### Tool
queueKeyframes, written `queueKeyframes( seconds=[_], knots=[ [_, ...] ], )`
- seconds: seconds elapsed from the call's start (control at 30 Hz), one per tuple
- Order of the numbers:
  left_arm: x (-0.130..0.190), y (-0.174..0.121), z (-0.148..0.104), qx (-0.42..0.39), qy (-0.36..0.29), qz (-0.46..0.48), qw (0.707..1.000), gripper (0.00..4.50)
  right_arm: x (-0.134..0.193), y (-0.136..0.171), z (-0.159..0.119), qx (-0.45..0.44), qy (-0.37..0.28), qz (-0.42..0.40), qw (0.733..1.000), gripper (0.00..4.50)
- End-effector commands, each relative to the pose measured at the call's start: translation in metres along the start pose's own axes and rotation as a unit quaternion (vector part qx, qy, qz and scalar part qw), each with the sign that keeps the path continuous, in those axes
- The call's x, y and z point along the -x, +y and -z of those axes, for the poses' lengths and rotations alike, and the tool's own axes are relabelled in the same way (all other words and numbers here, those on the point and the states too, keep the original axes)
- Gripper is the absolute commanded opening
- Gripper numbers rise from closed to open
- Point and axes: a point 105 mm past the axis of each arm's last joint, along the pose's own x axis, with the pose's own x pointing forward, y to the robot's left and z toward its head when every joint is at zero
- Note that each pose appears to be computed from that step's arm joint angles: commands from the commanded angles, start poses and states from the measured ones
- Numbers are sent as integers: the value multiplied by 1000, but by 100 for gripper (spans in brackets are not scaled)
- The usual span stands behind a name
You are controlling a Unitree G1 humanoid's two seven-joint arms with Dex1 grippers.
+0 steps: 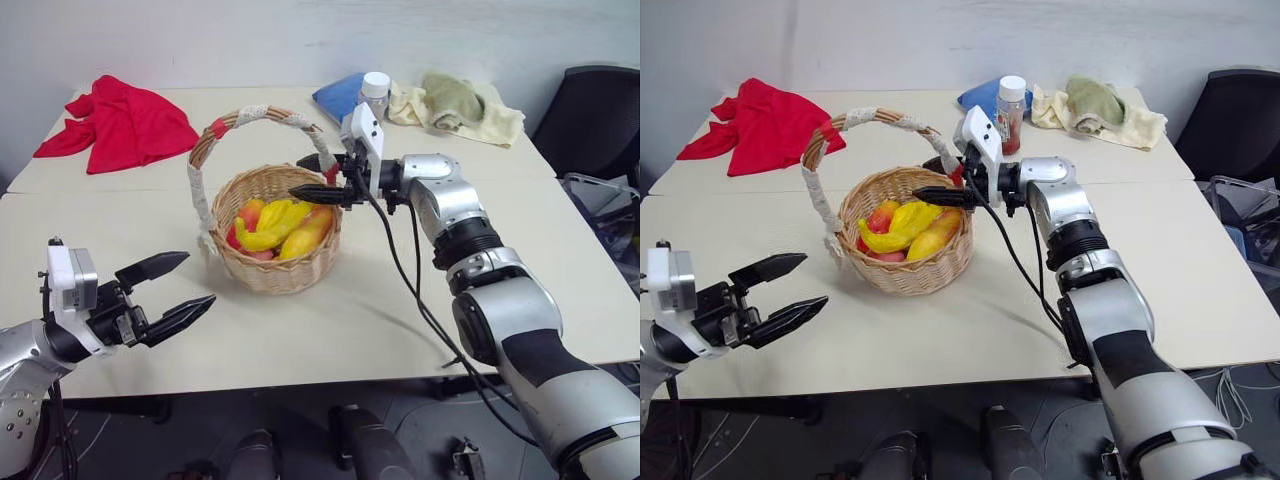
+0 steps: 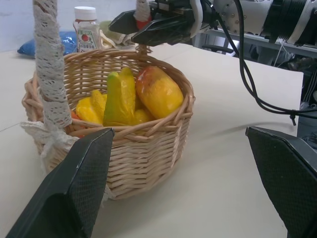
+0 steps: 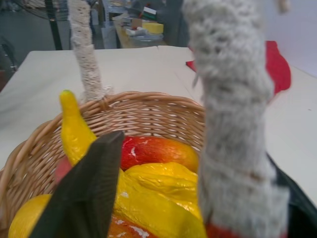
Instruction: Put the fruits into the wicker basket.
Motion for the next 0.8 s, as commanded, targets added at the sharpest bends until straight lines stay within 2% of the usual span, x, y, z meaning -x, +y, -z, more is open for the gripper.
queueKeyframes(
  seconds=[0.03, 0.17, 0.2, 0.23, 0.4, 0.5, 0.57, 0.8],
  knots=[
    [1, -4, -10, -22, -8, 2, 1000, 447, 17, -1, -12, 30, -20, -8, 999, 181],
    [-4, -3, -8, -22, -8, 12, 1000, 447, 45, 9, -9, 45, -30, -21, 998, 43],
    [-6, -2, -8, -22, -9, 17, 1000, 447, 53, 12, -11, 49, -35, -20, 998, 14],
    [-9, -1, -8, -22, -10, 22, 999, 447, 60, 16, -13, 52, -40, -16, 998, 4],
    [-26, 3, -7, -17, -18, 59, 998, 447, 107, 31, -41, 58, -91, 72, 992, 4],
    [-37, 5, -7, -16, -24, 86, 996, 447, 142, 36, -52, 62, -93, 150, 982, 4],
    [-48, 7, -7, -12, -28, 108, 994, 447, 180, 37, -57, 73, -83, 236, 965, 4],
    [-70, 11, -5, -7, -33, 156, 987, 447, 255, 33, -48, 99, -34, 404, 909, 4]
  ],
)
